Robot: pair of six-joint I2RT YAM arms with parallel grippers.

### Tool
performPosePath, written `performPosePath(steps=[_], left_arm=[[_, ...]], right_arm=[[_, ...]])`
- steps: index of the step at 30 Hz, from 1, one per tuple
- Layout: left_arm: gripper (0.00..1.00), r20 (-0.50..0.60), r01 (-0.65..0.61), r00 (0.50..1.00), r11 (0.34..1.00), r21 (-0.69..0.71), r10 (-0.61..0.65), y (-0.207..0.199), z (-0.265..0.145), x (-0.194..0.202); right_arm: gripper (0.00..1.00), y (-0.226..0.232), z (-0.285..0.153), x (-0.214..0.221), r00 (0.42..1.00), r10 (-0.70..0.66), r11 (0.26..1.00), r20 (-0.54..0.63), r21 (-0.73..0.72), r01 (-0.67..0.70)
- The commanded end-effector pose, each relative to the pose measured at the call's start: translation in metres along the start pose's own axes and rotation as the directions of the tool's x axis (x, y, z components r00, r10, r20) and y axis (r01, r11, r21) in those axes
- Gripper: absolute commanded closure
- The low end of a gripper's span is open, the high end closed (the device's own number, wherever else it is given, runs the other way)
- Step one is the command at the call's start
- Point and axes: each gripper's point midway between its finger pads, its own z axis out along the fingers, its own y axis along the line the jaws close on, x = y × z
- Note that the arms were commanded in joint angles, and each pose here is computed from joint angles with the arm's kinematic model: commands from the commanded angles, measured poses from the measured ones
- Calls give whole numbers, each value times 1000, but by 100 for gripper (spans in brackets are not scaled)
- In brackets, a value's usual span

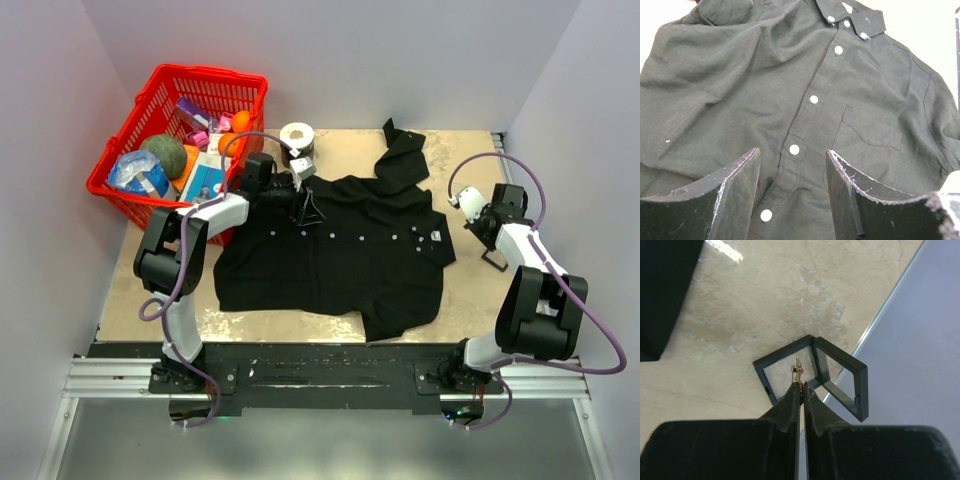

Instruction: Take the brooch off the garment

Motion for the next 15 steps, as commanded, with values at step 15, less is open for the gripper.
performPosePath(steps=[15], left_arm=[[40, 35, 4, 999, 1000, 26, -5, -3, 7, -11]], right_arm=[[100, -34, 2, 16, 990, -112, 989, -88, 90, 120]])
